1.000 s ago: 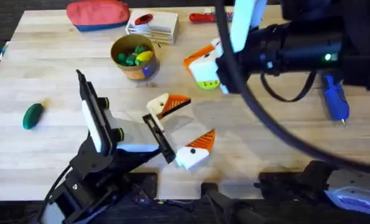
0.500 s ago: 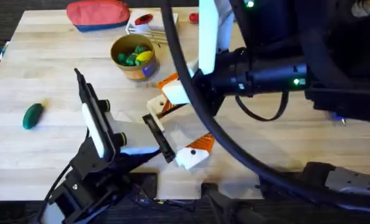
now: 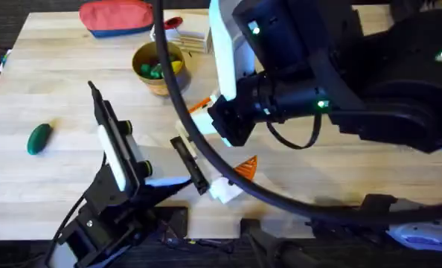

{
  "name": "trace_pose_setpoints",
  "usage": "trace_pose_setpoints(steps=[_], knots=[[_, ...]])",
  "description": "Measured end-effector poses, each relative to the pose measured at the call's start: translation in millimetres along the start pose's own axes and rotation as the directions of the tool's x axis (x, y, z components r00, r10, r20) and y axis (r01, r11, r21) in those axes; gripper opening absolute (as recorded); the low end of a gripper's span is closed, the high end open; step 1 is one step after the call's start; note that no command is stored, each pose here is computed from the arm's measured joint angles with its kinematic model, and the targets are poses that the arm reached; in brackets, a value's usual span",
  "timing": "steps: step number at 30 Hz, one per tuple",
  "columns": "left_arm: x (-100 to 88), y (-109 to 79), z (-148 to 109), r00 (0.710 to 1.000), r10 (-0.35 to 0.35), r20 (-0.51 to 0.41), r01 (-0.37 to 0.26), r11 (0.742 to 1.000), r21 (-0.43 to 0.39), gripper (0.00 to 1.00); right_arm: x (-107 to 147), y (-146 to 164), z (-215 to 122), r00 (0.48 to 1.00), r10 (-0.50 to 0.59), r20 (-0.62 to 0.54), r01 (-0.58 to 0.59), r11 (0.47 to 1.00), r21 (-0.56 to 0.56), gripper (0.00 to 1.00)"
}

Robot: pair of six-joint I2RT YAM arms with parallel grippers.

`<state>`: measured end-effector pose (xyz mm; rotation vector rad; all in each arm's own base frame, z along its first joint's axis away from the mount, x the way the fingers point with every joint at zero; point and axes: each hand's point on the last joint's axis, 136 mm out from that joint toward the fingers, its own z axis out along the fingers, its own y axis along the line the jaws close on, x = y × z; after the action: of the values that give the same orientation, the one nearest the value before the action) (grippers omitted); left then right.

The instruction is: Pick up the gripper from the table and insert it into the empty holder that is missing its gripper. Then pick up a screw, insert it into the mounting hole, and use the screwdriver to tighten it. Finally, clean up the table by picking up the vegetable and placing it into the bucket.

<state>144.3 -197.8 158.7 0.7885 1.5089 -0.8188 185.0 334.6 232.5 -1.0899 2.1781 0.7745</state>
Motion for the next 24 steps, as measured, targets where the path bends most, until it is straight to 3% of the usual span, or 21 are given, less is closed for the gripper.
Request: trace_pose_setpoints(steps=[11, 24], knots=[[0.1, 0.0, 0, 1.000, 0.003, 0.000, -0.003, 1.000, 0.000, 0.986, 11, -2, 0, 0.999, 0.013, -0.046, -0.013, 1.000, 0.009, 0.003], [0.0, 0.0, 0, 1.000, 0.003, 0.000, -0.003, 1.000, 0.000, 0.986, 6, -2, 4, 1.000, 0.009, -0.027, -0.009, 1.000, 0.006, 0.003]])
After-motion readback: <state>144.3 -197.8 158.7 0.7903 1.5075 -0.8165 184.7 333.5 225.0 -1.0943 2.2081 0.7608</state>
